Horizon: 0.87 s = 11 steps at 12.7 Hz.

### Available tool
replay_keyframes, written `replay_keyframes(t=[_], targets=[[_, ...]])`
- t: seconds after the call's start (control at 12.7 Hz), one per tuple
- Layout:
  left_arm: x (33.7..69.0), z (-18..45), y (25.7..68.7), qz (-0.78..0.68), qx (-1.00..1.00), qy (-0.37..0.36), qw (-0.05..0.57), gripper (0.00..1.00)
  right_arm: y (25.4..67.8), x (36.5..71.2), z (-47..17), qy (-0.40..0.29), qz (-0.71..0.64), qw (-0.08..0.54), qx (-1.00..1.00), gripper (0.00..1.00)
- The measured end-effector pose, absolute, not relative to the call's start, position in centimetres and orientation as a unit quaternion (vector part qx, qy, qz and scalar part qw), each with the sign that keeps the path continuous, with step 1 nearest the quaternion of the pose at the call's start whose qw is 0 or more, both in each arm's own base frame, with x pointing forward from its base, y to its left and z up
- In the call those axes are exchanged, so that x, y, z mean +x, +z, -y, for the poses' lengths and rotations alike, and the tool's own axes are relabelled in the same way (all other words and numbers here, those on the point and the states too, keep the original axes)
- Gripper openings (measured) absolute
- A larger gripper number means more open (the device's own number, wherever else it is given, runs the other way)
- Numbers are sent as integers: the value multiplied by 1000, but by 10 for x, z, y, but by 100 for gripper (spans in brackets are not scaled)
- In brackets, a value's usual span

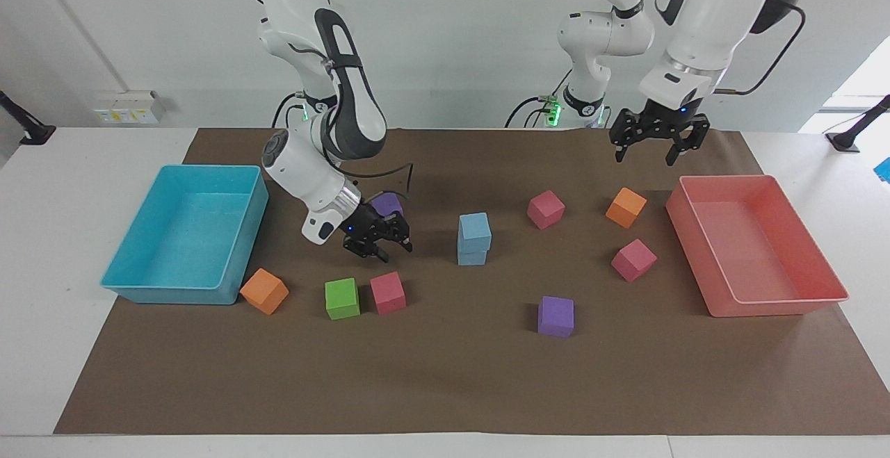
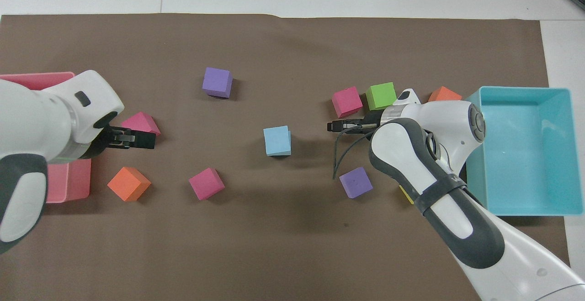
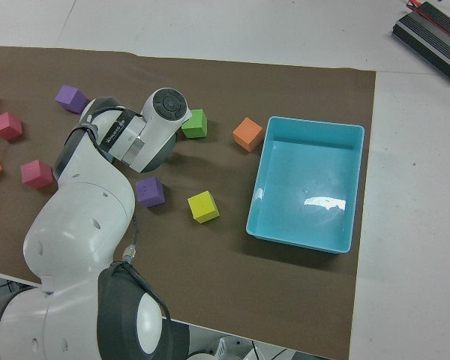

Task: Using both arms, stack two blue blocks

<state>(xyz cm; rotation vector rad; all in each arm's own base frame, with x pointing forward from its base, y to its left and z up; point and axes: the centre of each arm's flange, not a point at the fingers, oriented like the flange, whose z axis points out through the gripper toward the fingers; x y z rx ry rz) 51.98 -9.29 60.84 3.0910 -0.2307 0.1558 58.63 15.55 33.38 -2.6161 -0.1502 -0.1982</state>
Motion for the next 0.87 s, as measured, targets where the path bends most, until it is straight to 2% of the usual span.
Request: replay_keyframes(t=[0.16,0.55,0.87], targets=[[529,78,629,77,996,47,21,100,351,589,-127,-56,73,208,-974,100],[561,87,635,89,995,30,23,100,432,593,-72,12,32,91,-995,100],[556,88,637,93,995,-12,21,100,472,594,-42,27,-17,16,-999,100]])
